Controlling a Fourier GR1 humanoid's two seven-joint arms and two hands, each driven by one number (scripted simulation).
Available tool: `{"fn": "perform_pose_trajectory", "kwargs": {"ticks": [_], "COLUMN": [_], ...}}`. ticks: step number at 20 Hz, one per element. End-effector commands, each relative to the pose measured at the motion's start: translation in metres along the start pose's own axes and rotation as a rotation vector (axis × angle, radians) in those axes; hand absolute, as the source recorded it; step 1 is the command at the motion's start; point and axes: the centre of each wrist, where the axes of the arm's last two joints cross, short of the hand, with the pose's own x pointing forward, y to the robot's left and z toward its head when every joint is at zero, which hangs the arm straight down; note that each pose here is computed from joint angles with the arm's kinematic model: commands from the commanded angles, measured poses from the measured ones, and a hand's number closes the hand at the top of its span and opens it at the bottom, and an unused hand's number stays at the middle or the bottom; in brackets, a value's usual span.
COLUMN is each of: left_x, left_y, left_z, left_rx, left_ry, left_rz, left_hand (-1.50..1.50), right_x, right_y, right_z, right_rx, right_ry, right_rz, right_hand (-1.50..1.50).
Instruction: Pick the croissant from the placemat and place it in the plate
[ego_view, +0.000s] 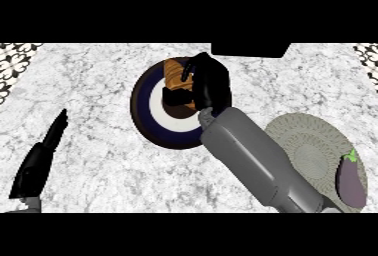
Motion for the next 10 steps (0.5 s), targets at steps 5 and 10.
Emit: {"fn": "perform_pose_trajectory", "kwargs": {"ticks": [5, 10], "left_x": [0.006, -0.001], "left_y": [-0.012, -0.004], "left_z": [-0.012, -0.004], "left_rx": [0.002, 0.005], "left_ry": [-0.009, -0.001], "left_rz": [-0.003, -0.004], "left_hand": [0.0, 0.0], "right_x": [-0.012, -0.011], "right_y": [0.016, 0.016], "right_z": [-0.024, -0.015], "right_rx": [-0.065, -0.203], "right_ry": [0.114, 0.043], "right_rz": [-0.108, -0.273], "right_hand": [-1.5, -1.5]}}
